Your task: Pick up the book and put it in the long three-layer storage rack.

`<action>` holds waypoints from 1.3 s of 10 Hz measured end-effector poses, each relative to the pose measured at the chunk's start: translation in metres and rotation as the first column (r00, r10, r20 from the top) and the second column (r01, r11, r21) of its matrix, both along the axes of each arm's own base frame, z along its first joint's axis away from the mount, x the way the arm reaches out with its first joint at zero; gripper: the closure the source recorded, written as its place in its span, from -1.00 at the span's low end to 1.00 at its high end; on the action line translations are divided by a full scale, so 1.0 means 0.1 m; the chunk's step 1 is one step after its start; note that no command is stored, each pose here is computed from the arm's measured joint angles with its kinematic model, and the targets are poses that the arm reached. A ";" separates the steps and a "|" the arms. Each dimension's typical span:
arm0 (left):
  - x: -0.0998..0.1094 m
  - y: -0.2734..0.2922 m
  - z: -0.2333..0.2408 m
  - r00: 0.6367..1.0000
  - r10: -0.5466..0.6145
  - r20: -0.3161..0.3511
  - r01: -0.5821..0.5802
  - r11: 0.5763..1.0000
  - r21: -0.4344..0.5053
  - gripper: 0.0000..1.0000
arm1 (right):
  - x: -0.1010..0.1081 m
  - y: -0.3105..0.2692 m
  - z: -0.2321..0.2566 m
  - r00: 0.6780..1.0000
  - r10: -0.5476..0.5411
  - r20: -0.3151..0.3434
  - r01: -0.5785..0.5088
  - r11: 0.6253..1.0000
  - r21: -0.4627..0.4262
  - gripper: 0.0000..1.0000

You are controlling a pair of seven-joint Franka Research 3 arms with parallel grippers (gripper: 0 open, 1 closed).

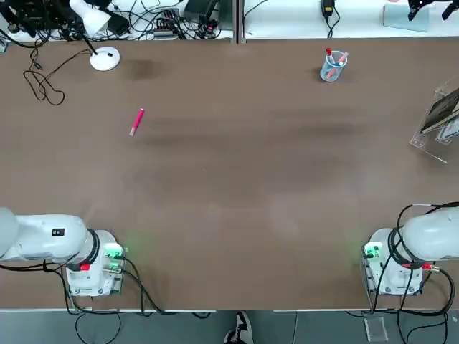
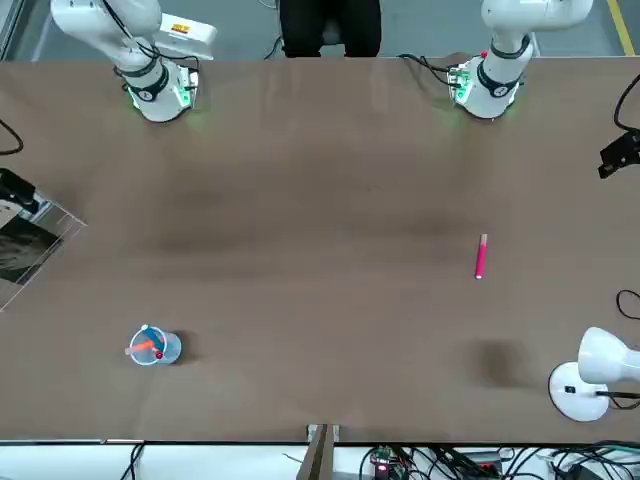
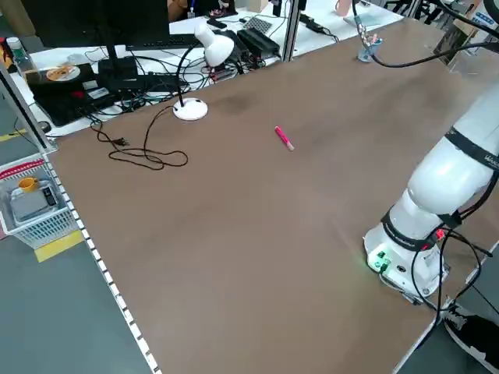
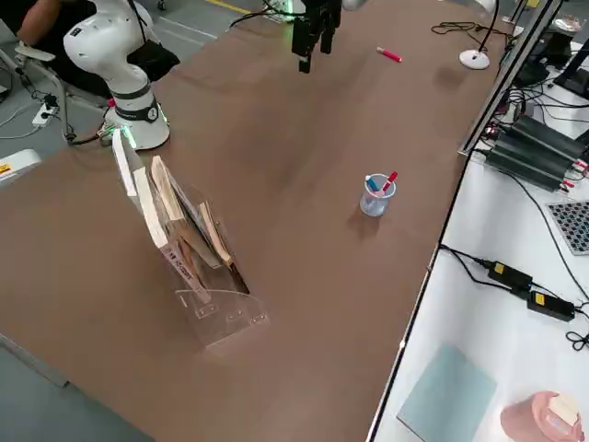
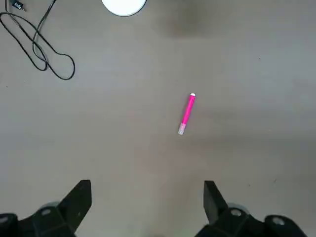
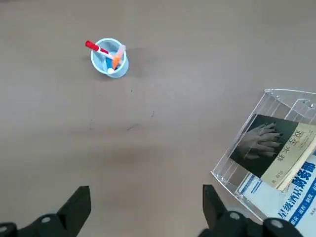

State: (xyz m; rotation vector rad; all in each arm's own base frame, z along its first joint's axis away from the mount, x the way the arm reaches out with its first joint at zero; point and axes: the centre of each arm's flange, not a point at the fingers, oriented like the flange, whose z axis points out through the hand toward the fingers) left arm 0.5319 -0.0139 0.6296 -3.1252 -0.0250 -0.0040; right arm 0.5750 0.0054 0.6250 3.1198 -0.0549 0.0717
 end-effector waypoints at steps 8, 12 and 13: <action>0.00 0.00 0.00 1.000 -0.004 0.000 0.004 1.000 0.000 -1.00 | 0.00 0.00 -0.04 0.996 0.086 -0.011 -0.087 0.996 -0.004 -1.00; 0.00 -0.01 0.00 1.000 -0.006 0.000 0.006 1.000 0.000 -1.00 | -0.06 0.11 0.00 0.994 0.106 -0.026 -0.106 0.994 -0.002 -1.00; 0.00 -0.01 0.00 1.000 -0.006 0.000 0.006 1.000 0.000 -1.00 | -0.08 0.13 0.02 0.994 0.110 -0.027 -0.110 0.994 -0.002 -1.00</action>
